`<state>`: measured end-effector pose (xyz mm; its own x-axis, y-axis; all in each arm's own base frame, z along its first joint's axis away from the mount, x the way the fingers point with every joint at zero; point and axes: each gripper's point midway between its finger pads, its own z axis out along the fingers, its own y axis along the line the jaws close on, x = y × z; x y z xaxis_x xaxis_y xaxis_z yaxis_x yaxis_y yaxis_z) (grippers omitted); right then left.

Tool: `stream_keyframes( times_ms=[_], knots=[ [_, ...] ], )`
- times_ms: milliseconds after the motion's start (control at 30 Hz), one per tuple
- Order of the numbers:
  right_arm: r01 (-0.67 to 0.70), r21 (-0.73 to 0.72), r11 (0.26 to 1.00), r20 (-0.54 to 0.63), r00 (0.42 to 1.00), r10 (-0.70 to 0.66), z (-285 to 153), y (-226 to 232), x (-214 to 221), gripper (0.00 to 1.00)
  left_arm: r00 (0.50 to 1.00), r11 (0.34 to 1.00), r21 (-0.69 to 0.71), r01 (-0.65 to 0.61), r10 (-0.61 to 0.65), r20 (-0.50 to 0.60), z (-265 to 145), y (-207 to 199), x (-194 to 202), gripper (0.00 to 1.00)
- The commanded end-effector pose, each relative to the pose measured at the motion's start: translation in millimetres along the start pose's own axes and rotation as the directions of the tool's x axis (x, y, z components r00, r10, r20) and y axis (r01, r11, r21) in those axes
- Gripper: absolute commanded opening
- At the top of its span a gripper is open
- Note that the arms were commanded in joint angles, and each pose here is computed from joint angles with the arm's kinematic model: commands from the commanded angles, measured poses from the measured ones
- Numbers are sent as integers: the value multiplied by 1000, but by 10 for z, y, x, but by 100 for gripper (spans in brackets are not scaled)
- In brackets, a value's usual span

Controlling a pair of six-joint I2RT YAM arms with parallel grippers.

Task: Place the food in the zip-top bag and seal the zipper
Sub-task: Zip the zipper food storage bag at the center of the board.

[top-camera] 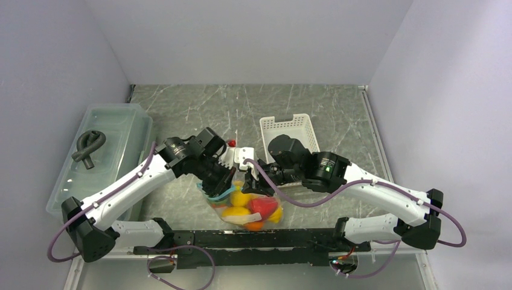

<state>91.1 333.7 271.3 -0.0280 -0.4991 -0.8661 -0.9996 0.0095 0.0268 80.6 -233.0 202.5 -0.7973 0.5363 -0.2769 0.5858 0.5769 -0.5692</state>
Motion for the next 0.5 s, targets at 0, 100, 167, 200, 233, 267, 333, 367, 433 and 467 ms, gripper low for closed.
stream_keyframes(
  times_ms=[0, 100, 167, 200, 233, 267, 333, 367, 433, 467],
  knots=[
    [51, 19, 998, 144, 988, -54, -157, 4, -421, 0, 989, 996, -15, -90, 91, 113, -177, -109, -249, 0],
    [48, 21, 999, 135, 990, -51, -147, -1, -390, 0, 971, 990, -20, -137, 138, 196, -378, -241, -378, 4],
    [50, 22, 999, 132, 990, -52, -148, -2, -376, 0, 953, 985, -46, -168, 174, 250, -521, -294, -456, 10],
    [50, 22, 998, 132, 990, -53, -149, 1, -372, 0, 942, 982, -66, -179, 191, 277, -590, -305, -499, 12],
    [51, 22, 998, 131, 990, -53, -150, 0, -369, 0, 929, 978, -77, -193, 208, 305, -665, -337, -535, 16],
    [51, 22, 998, 130, 990, -53, -150, 1, -365, 0, 917, 975, -92, -204, 223, 332, -733, -359, -573, 19],
    [51, 19, 999, 127, 990, -53, -147, 5, -357, 0, 888, 967, -121, -224, 254, 384, -858, -394, -647, 25],
    [53, 19, 998, 128, 990, -55, -151, 7, -360, 0, 873, 963, -133, -233, 268, 408, -913, -414, -684, 26],
    [53, 17, 998, 126, 991, -54, -146, 7, -358, 0, 844, 956, -147, -252, 292, 450, -1018, -467, -741, 29],
    [53, 16, 998, 127, 990, -55, -150, 10, -361, 0, 831, 954, -151, -258, 299, 468, -1067, -492, -758, 29]
  ],
)
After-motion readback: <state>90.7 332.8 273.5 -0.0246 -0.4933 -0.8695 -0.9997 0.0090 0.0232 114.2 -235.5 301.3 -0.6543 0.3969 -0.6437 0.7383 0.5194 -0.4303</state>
